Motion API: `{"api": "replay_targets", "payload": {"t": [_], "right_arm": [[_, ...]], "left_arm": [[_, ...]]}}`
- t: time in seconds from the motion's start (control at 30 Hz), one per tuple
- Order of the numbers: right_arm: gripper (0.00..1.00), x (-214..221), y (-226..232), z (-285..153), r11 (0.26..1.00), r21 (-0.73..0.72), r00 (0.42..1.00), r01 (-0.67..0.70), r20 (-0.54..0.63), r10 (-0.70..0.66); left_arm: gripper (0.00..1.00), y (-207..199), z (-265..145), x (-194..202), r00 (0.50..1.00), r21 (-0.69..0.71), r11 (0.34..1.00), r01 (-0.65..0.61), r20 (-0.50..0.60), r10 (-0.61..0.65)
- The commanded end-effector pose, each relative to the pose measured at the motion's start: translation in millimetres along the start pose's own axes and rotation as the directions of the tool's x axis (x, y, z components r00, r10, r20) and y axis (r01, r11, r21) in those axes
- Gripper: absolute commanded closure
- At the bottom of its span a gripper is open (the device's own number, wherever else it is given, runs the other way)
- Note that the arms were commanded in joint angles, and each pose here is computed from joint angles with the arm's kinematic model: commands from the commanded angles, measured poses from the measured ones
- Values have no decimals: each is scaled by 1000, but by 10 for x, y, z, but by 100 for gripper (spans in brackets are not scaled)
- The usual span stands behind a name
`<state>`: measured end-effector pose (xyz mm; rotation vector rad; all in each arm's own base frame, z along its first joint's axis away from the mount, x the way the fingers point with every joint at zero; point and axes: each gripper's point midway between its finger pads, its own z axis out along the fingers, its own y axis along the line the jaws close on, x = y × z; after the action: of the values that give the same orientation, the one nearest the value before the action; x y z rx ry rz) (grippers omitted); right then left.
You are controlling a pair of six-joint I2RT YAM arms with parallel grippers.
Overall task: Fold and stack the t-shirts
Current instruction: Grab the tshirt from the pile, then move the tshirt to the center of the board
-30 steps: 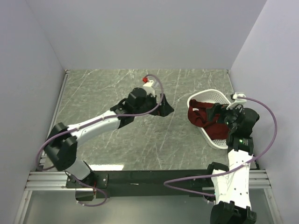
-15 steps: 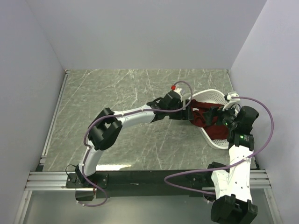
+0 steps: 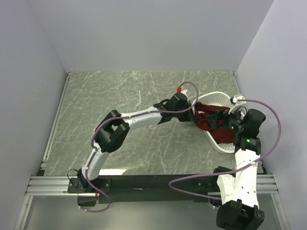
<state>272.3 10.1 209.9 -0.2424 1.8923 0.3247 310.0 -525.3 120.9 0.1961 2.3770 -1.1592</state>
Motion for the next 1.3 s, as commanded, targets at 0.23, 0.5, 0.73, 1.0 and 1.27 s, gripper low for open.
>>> {"api": "replay_targets", "payload": {"t": [0.23, 0.5, 0.73, 1.0, 1.27], "right_arm": [[6, -222, 6, -86, 999, 8, 998, 38, 56, -38], [6, -247, -14, -119, 999, 27, 997, 42, 68, -44], [6, -265, -2, -138, 999, 25, 996, 45, 78, -46], [6, -281, 7, -154, 998, 26, 995, 50, 85, -52], [6, -234, -16, -125, 999, 23, 997, 38, 68, -39]], "left_arm": [[99, -1373, -765, -956, 968, 331, 935, -130, 245, 47], [99, -2677, -2543, -2349, 782, 488, 782, -388, 623, 0], [99, -3056, -4394, -2628, 476, 378, 722, -580, 876, -76], [99, -1990, -5116, -2341, 319, 32, 912, -409, 941, 110], [47, 28, -2976, -1177, 901, 74, 981, -177, 414, 131]]}}
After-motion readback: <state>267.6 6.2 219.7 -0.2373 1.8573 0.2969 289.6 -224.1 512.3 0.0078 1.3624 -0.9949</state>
